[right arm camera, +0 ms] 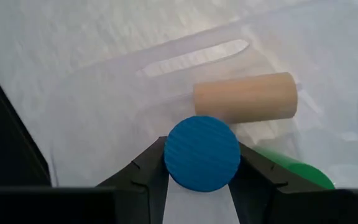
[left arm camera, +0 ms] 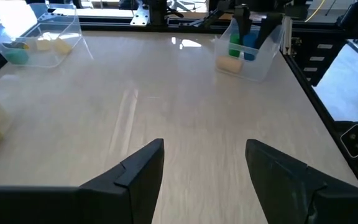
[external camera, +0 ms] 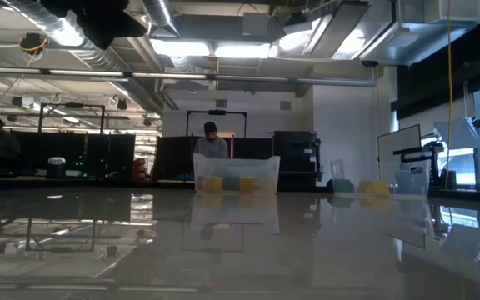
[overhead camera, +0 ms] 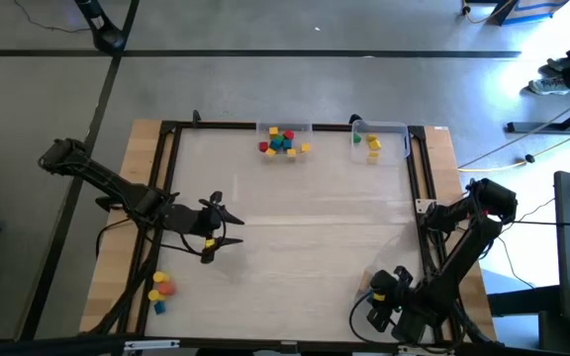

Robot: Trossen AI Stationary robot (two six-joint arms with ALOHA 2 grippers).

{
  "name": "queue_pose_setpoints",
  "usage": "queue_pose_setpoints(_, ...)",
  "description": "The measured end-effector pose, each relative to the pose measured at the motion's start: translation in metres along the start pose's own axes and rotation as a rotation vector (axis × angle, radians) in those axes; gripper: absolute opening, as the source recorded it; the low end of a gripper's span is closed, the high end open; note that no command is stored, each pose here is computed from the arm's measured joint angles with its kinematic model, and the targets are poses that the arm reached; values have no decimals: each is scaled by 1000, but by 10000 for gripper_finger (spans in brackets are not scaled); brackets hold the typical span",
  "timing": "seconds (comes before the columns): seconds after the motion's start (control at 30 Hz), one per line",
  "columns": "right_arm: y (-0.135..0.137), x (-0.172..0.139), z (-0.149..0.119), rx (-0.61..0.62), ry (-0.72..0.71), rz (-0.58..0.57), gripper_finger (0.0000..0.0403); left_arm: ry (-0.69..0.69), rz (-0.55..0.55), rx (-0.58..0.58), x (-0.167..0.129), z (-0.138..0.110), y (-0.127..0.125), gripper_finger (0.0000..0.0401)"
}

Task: Sort blocks by size
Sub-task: Put the cylinder blue block into the bottom right transparent bin

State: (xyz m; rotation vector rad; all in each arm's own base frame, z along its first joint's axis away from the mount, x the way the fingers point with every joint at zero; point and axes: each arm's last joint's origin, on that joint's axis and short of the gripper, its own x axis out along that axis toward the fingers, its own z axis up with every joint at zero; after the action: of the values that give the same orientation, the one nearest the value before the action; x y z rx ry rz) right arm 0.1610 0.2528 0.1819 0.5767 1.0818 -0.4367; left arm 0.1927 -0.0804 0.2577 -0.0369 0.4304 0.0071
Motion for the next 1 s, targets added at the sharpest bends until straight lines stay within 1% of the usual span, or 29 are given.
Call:
queue_pose_setpoints(0.3,-2,0,1,24,-40,-21,162,-1,0,0,0,0,0,213)
queue_pose_setpoints(0.53,-7,2,3,67,-60,-75,193,0,0,0,0,0,0,213)
queue_pose_setpoints(0.6,-7,3,4,69,-54,-76,202,0,0,0,0,0,0,213)
queue_pose_setpoints(0.77,-7,4,5,63,24,-94,213,0,-1,0,0,0,0,213)
queue_pose_setpoints(0.87,-4,-1,7,52,26,-84,213,0,0,0,0,0,0,213)
queue_pose_setpoints(1.0,4,-17,12,38,24,-91,213,0,-1,-2,0,0,0,213)
